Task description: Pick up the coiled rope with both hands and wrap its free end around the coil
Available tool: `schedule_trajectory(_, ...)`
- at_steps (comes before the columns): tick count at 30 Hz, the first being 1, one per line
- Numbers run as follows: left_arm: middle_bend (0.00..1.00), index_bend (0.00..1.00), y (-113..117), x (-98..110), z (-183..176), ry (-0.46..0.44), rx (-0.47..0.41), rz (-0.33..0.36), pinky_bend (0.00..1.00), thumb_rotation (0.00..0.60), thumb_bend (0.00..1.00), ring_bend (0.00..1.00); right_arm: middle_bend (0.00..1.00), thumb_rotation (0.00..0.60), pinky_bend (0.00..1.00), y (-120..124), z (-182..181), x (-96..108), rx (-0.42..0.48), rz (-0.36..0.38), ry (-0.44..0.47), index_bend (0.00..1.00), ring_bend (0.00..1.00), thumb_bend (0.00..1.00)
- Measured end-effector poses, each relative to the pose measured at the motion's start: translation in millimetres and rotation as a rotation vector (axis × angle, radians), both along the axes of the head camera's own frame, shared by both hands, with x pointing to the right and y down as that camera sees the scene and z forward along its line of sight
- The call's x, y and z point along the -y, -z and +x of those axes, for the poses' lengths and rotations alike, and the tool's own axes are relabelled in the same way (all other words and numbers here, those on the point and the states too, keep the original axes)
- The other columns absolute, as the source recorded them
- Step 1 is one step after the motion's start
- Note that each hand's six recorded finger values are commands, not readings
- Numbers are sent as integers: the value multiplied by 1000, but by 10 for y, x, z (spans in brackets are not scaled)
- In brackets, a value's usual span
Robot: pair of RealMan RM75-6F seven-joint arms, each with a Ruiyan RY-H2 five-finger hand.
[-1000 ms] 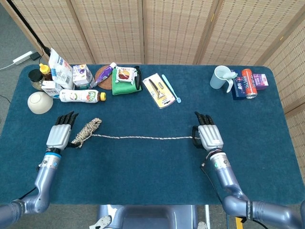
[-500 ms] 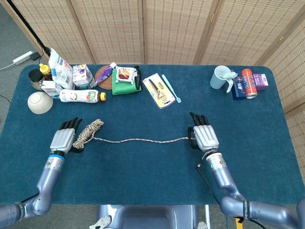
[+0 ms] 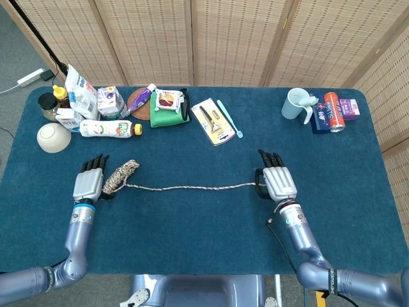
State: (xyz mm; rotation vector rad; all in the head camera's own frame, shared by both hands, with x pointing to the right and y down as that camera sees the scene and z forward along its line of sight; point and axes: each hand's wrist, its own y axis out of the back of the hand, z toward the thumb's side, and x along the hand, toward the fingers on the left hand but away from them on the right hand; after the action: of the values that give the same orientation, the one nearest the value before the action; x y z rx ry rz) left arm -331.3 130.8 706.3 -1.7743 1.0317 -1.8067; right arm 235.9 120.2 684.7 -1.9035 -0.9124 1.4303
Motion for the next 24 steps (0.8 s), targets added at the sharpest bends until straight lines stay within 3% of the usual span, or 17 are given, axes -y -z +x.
schedule_trajectory(8,0,0,-92,-61,4,18,52,-37,276,600,217,28,0,600,0,13,29,29,-1,3,-8,631,0,491)
schedule_trajectory(13,32,8,-104,-48,1,17,61,-23,394,600,268,168,0,600,0,12,33,31,0,3,-11,631,0,491)
schedule_trajectory(19,273,299,-109,-58,-5,6,81,-10,522,600,358,375,0,600,0,6,43,22,0,-1,-13,631,0,490)
schedule_trajectory(24,306,352,-122,-68,-9,10,76,-13,564,600,439,417,0,600,0,4,46,14,0,-2,-13,634,0,491)
